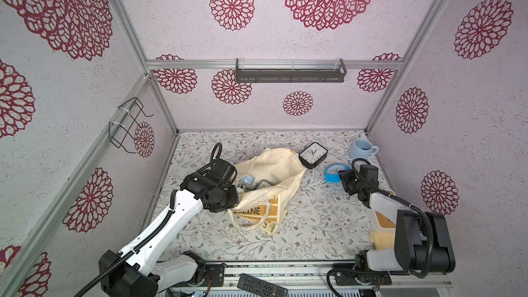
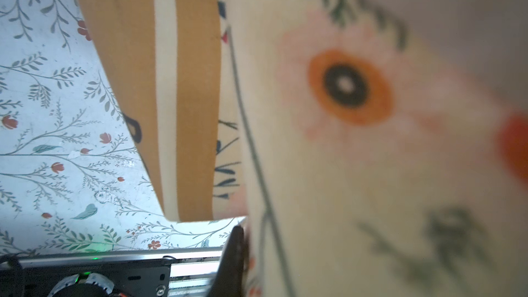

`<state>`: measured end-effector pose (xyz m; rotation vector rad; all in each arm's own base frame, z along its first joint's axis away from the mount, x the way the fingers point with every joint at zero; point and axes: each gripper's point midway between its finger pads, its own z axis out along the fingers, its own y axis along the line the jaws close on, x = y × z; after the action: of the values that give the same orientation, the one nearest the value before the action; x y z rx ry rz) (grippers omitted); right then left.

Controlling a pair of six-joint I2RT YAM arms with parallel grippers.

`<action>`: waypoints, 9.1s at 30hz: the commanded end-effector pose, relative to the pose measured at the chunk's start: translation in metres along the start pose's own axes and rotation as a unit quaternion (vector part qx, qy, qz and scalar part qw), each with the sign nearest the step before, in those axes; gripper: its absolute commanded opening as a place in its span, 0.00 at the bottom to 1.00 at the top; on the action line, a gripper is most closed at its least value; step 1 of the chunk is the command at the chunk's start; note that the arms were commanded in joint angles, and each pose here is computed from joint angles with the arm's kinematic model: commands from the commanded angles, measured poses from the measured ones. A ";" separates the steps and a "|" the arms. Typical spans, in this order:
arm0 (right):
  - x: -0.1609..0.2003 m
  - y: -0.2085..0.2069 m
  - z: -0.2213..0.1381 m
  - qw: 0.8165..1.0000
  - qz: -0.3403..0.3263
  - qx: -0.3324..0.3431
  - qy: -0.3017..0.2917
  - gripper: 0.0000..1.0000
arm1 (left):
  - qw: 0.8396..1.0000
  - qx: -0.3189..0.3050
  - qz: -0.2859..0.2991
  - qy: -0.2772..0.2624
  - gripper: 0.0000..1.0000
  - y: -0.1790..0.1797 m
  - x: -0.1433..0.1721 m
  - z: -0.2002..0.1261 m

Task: Take the alarm clock out of the canvas bag
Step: Place the alarm at the center of the board, then adjust the canvas bag at the center of the board, then pick up the alarm from the canvas bag, then place the alarm at the center of the board.

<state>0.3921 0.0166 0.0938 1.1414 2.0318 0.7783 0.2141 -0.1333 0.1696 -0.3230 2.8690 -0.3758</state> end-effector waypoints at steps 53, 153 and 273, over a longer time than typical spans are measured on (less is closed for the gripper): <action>0.120 0.193 -0.079 0.868 -0.418 -0.153 0.220 0.80 | 0.986 -0.023 0.162 -0.028 0.00 -0.020 -0.043 -0.039; 0.263 0.250 -0.201 0.805 -0.504 -0.269 0.158 0.58 | 0.978 0.010 -0.096 0.183 0.00 0.008 0.073 0.019; -0.025 0.001 -0.090 0.603 -0.605 0.519 -0.025 0.40 | 0.993 0.087 0.038 -0.069 0.00 -0.033 -0.064 -0.088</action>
<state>0.3203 -0.0090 0.1453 -0.0563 2.5594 -1.1385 0.2477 -0.1230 0.2584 -0.2169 2.7613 -0.5039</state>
